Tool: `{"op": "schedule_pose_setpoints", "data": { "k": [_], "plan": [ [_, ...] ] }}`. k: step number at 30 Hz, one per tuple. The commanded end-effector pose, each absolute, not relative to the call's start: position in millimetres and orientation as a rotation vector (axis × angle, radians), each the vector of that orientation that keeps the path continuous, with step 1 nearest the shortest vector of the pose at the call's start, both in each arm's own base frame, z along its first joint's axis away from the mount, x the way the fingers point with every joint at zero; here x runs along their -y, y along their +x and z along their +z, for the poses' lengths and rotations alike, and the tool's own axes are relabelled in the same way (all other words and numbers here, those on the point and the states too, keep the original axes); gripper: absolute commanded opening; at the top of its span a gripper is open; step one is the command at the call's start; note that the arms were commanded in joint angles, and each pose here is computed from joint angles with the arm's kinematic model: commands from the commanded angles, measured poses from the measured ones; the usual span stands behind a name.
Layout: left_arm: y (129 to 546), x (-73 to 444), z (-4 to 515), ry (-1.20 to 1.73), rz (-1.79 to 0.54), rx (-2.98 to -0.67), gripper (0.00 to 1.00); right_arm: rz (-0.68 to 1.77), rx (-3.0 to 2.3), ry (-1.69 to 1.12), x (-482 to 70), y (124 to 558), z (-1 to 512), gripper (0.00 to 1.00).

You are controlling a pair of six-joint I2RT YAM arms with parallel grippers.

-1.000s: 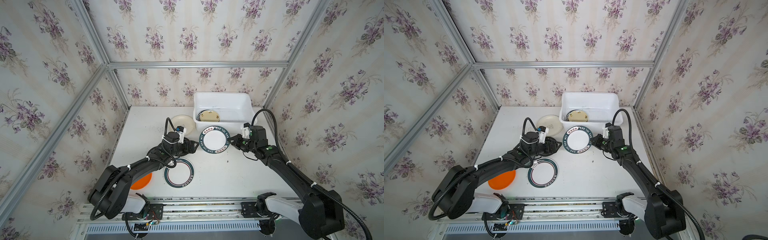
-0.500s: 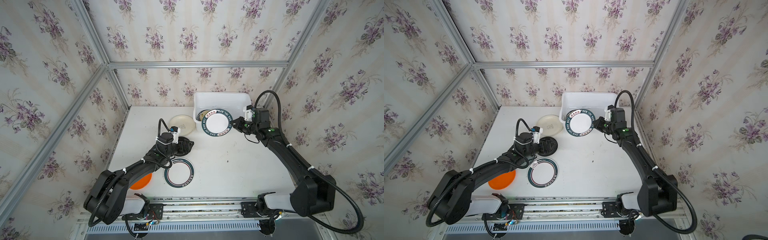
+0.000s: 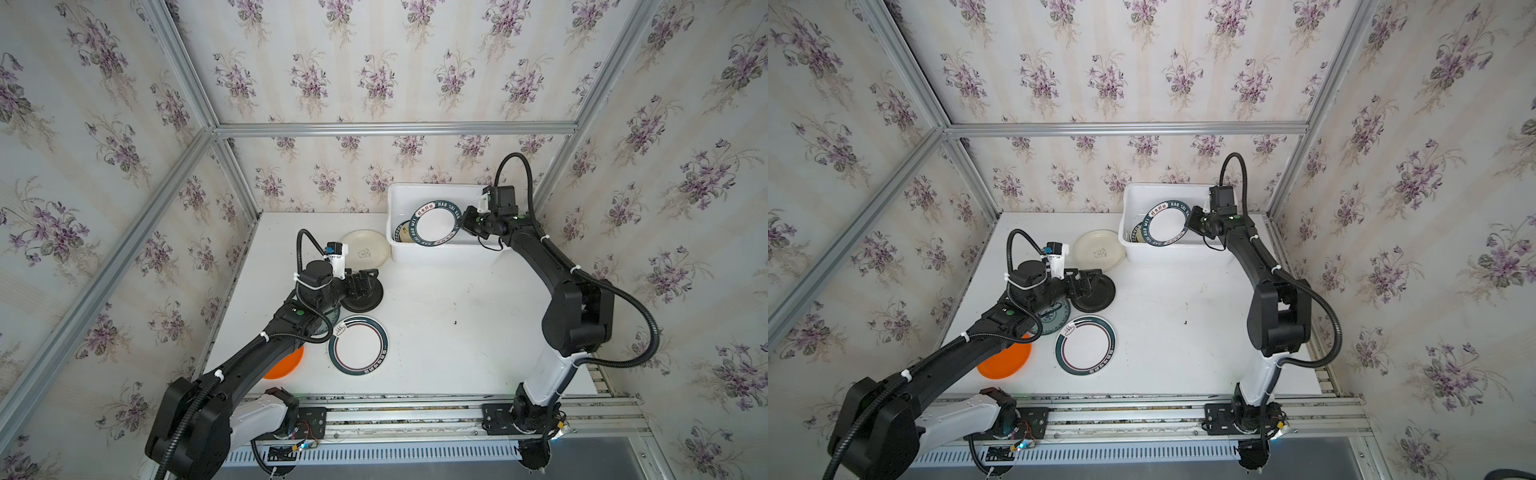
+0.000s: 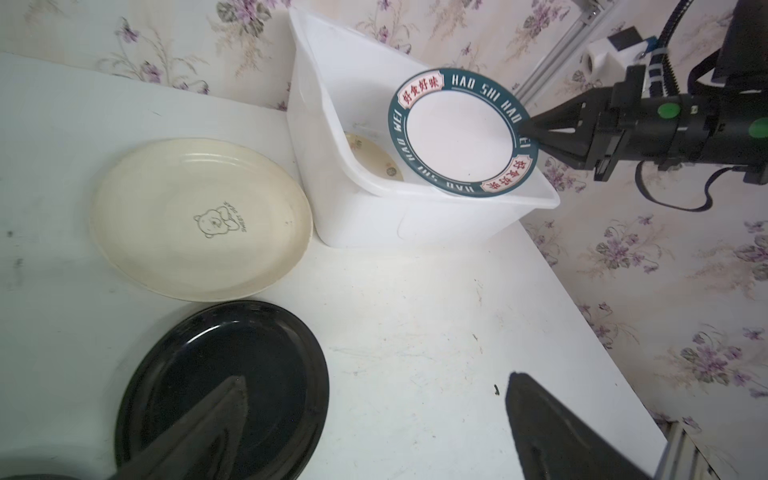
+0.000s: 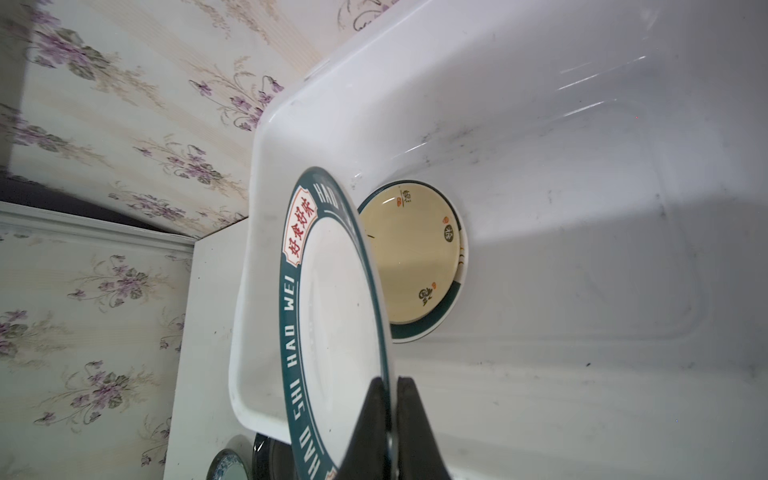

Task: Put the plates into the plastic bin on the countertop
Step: 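Lift the green-rimmed plate on edge and carry it over the bin, then lower the green-rimmed plate into the bin and open the right gripper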

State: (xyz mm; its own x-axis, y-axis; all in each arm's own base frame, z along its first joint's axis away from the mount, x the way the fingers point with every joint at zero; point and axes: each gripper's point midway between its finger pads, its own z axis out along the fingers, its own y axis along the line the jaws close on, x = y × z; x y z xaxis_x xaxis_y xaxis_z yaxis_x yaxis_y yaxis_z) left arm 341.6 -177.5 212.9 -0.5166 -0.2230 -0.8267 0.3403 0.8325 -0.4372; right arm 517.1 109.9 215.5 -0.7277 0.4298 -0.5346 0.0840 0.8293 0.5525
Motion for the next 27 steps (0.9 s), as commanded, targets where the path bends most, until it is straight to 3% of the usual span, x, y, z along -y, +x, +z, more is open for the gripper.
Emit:
{"op": "schedule_pose_setpoints", "data": {
  "k": [1,13,25,27],
  "plan": [
    [349.6,157.1,222.7,0.016,-0.592,-1.959,1.00,0.583,-2.418,0.394,-104.0,521.9,190.2,0.00],
    [375.5,148.5,258.9,0.044,-0.539,-1.899,1.00,0.621,-2.501,0.418,-118.0,569.2,136.9,0.00],
    [386.5,148.5,258.2,0.046,-0.536,-1.921,1.00,0.498,-2.576,0.399,-119.5,582.8,109.5,0.00],
    [385.0,146.9,256.7,0.042,-0.533,-1.924,1.00,0.490,-2.579,0.392,-120.4,582.2,109.4,0.15]
  ]
}}
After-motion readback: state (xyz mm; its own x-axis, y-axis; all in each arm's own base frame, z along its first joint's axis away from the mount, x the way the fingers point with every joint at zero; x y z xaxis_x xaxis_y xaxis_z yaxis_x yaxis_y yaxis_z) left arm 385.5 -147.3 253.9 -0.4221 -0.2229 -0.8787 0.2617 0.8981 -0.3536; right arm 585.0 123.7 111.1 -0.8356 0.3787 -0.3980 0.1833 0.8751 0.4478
